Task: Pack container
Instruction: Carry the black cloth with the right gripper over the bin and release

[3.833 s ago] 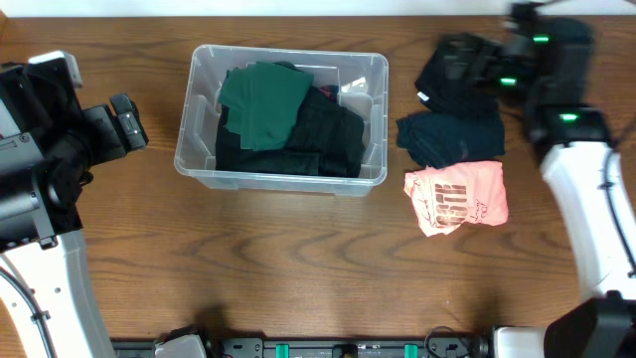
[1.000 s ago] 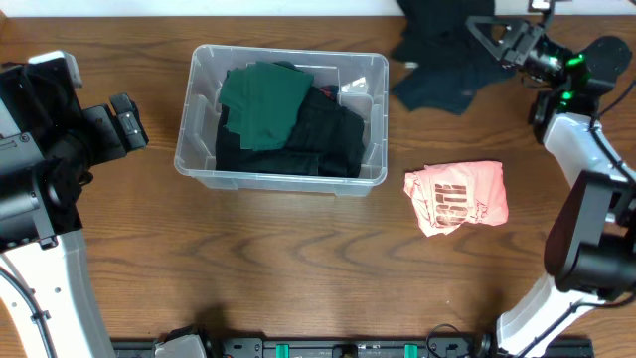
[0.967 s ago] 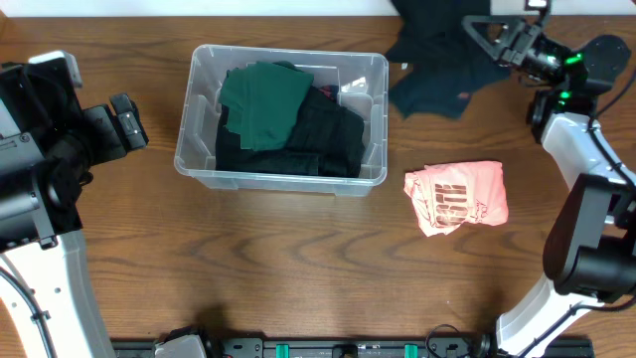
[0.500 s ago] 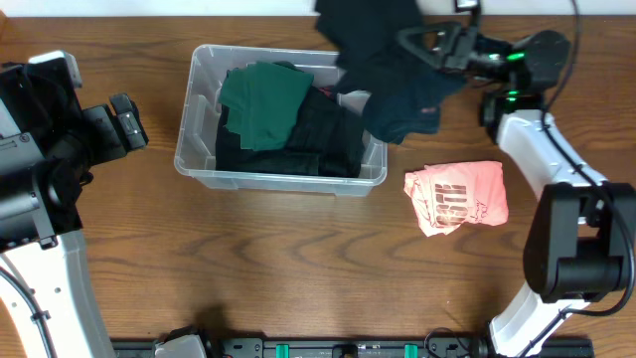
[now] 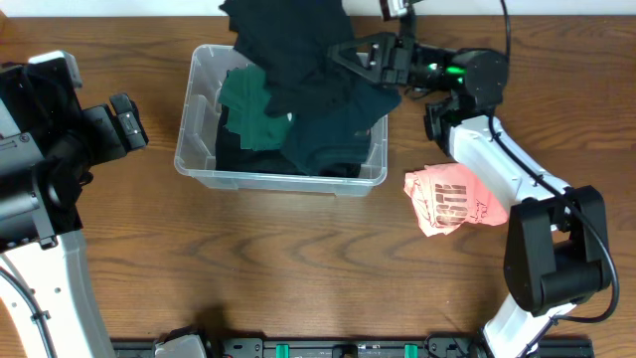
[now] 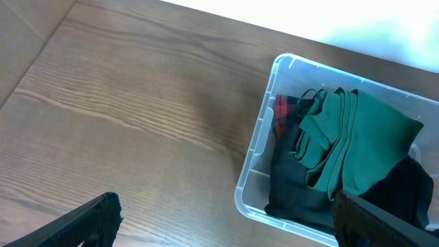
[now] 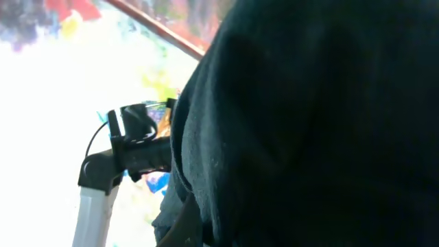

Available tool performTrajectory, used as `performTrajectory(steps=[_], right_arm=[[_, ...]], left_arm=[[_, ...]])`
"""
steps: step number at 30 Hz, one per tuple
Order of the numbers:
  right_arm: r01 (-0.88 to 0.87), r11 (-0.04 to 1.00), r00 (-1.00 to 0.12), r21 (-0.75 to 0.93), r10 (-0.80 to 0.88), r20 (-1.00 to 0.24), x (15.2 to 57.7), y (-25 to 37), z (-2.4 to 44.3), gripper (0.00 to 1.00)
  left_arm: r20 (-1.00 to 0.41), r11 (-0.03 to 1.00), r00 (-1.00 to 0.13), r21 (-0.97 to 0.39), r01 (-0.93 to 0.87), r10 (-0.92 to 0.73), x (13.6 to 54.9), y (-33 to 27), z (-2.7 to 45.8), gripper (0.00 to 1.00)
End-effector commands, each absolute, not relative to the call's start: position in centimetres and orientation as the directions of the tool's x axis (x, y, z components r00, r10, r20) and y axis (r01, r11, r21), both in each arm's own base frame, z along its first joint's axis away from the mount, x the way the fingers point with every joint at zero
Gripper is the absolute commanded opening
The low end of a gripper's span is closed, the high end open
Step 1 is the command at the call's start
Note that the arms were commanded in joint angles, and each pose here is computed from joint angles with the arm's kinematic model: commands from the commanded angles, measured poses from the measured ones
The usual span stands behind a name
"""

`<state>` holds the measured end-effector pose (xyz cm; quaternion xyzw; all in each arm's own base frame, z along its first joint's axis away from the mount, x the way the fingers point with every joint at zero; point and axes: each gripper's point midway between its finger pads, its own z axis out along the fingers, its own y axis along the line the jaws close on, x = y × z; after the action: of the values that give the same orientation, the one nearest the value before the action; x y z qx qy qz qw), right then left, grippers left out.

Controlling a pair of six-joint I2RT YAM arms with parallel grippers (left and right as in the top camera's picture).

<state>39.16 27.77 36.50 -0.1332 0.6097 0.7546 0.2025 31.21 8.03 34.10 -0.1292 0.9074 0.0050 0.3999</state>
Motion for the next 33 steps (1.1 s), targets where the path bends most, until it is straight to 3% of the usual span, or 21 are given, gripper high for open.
performTrajectory(steps=[1, 6, 10, 16, 21, 22, 23, 24, 25, 29, 33], right_arm=[[-0.540, -0.155, -0.840, 0.827, 0.171, -0.515, 38.8, 28.1, 38.1, 0.01], [-0.493, 0.003, -0.861, 0.870, 0.141, -0.489, 40.9, 28.8, 32.5, 0.01], [-0.464, 0.233, -0.850, 0.854, 0.155, -0.504, 42.9, 28.3, 26.3, 0.01], [-0.392, 0.587, -0.810, 0.709, 0.145, -0.568, 45.2, 25.3, 19.0, 0.02], [-0.382, 0.754, -0.773, 0.534, 0.057, -0.632, 45.9, 22.8, 15.8, 0.03], [-0.389, 0.772, -0.763, 0.502, 0.035, -0.645, 46.0, 22.5, 15.5, 0.06], [-0.389, 0.793, -0.754, 0.468, 0.017, -0.656, 46.1, 22.1, 15.2, 0.18], [-0.388, 0.803, -0.749, 0.451, 0.010, -0.662, 46.3, 21.9, 15.1, 0.39], [-0.397, 0.806, -0.742, 0.439, 0.000, -0.671, 46.3, 21.8, 15.1, 0.50], [-0.425, 0.789, -0.707, 0.444, 0.017, -0.707, 46.5, 21.7, 17.4, 0.59], [-0.465, 0.775, -0.629, 0.428, 0.051, -0.776, 45.9, 21.5, 22.5, 0.57]], left_arm=[[-0.726, 0.961, -0.641, -0.100, -0.259, -0.248, 31.2, 8.3, 34.1, 0.98], [-0.726, 0.961, -0.641, -0.100, -0.259, -0.248, 31.2, 8.3, 34.1, 0.98], [-0.726, 0.961, -0.641, -0.100, -0.259, -0.248, 31.2, 8.3, 34.1, 0.98], [-0.726, 0.961, -0.641, -0.100, -0.259, -0.248, 31.2, 8.3, 34.1, 0.98], [-0.726, 0.961, -0.641, -0.100, -0.259, -0.248, 31.2, 8.3, 34.1, 0.98], [-0.726, 0.961, -0.641, -0.100, -0.259, -0.248, 31.2, 8.3, 34.1, 0.98], [-0.726, 0.961, -0.641, -0.100, -0.259, -0.248, 31.2, 8.3, 34.1, 0.98], [-0.726, 0.961, -0.641, -0.100, -0.259, -0.248, 31.2, 8.3, 34.1, 0.98], [-0.726, 0.961, -0.641, -0.100, -0.259, -0.248, 31.2, 8.3, 34.1, 0.98], [-0.726, 0.961, -0.641, -0.100, -0.259, -0.248, 31.2, 8.3, 34.1, 0.98], [-0.726, 0.961, -0.641, -0.100, -0.259, -0.248, 31.2, 8.3, 34.1, 0.98]])
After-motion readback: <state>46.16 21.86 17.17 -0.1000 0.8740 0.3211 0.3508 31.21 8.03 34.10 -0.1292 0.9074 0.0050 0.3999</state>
